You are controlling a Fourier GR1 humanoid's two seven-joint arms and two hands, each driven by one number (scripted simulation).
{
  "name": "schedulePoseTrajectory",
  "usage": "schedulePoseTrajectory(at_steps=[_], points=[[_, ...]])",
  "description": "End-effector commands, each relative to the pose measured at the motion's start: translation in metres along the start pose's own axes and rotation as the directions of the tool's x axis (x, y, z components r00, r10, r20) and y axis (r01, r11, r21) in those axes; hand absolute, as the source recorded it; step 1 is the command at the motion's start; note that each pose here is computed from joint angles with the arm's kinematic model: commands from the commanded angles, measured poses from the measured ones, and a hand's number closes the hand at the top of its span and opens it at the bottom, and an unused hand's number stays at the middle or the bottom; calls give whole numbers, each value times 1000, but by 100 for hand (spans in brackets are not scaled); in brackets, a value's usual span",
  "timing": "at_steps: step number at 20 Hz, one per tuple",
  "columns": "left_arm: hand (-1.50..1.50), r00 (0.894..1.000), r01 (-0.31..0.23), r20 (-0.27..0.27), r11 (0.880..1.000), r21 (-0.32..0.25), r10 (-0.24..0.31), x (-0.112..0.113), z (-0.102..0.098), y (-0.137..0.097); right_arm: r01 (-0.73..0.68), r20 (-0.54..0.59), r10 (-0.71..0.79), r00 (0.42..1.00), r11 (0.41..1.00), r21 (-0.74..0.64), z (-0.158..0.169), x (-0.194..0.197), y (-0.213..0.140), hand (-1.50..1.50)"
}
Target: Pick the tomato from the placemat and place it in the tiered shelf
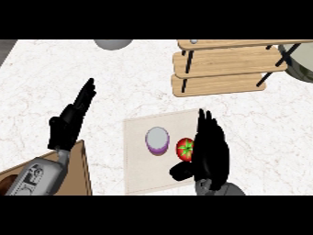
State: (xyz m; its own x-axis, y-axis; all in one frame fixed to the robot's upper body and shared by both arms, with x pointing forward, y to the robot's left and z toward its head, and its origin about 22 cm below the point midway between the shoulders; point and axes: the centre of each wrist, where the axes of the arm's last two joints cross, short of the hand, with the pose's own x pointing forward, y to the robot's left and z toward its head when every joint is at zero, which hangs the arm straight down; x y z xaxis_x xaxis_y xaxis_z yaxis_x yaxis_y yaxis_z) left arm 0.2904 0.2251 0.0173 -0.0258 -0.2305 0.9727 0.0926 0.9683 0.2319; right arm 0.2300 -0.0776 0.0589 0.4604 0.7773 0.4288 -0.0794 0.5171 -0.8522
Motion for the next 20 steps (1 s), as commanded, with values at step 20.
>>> schedulePoseTrajectory(at_steps=[20], points=[[0,1000,-8,3,1000,2,8,-4,8,-2,26,-179,-17,984,999,48,-21,-8,32,-150]])
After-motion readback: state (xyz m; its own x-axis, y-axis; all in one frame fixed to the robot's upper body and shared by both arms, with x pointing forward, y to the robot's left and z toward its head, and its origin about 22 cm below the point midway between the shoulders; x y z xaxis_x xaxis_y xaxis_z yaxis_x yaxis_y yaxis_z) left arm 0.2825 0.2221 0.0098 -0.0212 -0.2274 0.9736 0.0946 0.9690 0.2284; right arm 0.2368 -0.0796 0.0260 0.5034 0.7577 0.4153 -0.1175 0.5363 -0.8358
